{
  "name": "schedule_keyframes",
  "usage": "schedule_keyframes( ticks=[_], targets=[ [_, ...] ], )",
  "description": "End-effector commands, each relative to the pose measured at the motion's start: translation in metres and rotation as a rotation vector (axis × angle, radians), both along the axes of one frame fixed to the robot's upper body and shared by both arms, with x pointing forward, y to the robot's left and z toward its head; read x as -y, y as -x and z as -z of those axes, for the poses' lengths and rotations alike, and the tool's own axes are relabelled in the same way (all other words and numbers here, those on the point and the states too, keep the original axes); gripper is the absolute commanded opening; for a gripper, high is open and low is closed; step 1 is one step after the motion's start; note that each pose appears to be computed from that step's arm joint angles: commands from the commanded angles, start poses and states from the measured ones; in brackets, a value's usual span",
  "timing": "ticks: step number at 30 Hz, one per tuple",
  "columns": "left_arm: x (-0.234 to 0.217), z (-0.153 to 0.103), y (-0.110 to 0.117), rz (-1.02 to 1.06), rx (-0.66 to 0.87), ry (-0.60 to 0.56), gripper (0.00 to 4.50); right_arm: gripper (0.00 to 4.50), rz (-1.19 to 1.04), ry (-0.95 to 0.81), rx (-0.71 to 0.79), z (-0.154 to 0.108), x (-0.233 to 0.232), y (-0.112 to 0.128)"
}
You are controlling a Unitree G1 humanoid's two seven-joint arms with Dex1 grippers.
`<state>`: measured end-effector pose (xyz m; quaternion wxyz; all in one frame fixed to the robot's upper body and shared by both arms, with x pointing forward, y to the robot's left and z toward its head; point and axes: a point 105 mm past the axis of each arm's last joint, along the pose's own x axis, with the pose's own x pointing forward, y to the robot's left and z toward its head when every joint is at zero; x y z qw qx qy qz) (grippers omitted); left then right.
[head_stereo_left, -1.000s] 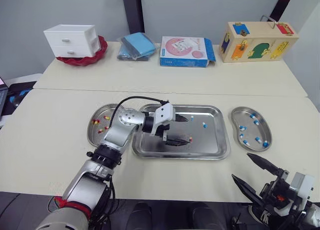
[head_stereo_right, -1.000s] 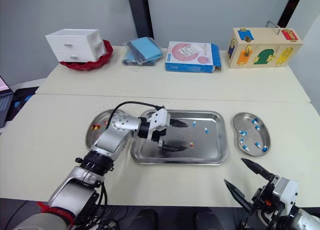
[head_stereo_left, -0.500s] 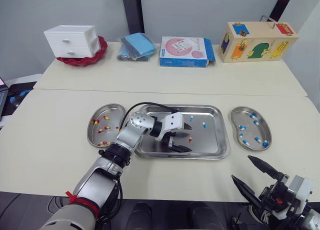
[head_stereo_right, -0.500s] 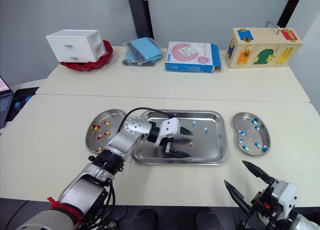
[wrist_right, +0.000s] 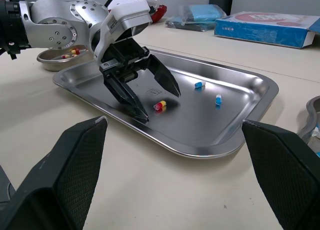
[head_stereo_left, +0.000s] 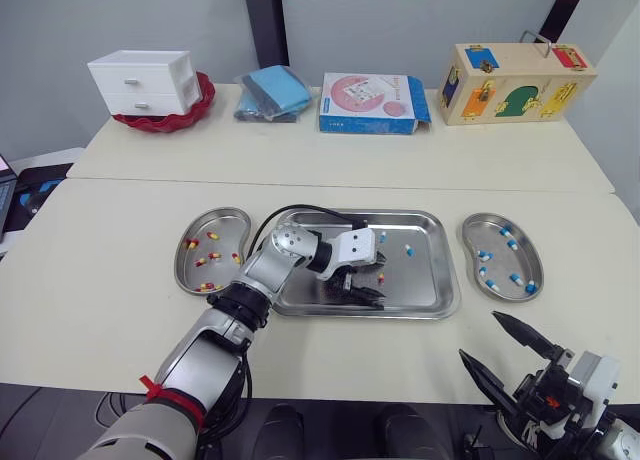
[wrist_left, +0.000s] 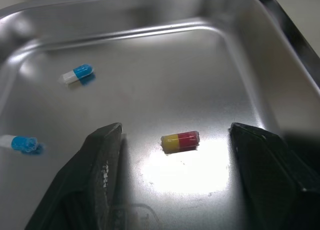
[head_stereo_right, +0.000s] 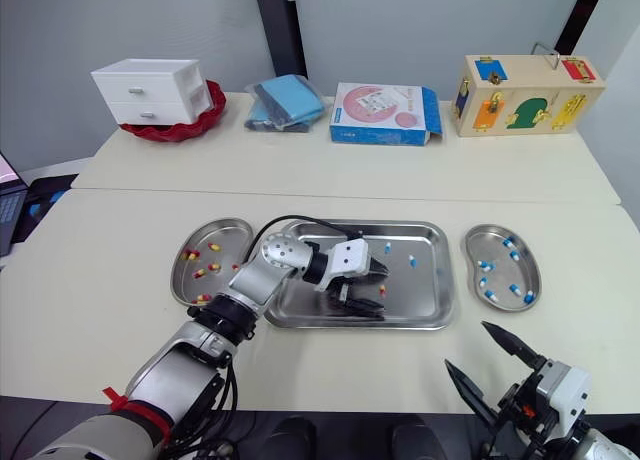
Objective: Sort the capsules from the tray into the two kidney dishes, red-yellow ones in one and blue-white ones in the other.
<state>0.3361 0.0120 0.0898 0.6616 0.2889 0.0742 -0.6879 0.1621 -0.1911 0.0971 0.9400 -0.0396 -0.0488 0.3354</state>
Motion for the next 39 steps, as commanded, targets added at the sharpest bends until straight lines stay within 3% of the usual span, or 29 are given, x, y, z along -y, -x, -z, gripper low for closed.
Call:
schedule_keyframes(
  ticks=[1,7,16,25,35,39],
  targets=[
    [0.006,-0.006,-0.001,0.019,0.032,0.002,2.42,4.5,-0.006,-0.001,0.048,-0.01,-0.003,0.001],
    [0.004,-0.004,0.0,0.018,0.027,-0.002,0.44,4.5,-0.001,0.002,0.045,-0.009,-0.003,0.001],
    [0.002,-0.005,0.003,0.026,0.014,0.007,0.41,4.5,-0.008,0.004,0.048,-0.009,-0.004,0.0],
    [-0.021,-0.039,0.001,-0.077,0.028,0.115,0.41,4.5,-0.196,0.072,0.033,-0.006,-0.019,0.01],
    [-0.099,-0.068,-0.003,-0.462,0.072,0.214,0.41,4.5,-0.376,0.078,0.064,-0.011,-0.027,0.001],
    [-0.159,-0.084,0.002,-0.742,0.118,0.246,0.41,4.5,-0.434,0.076,0.053,-0.009,-0.028,-0.008]
  ],
)
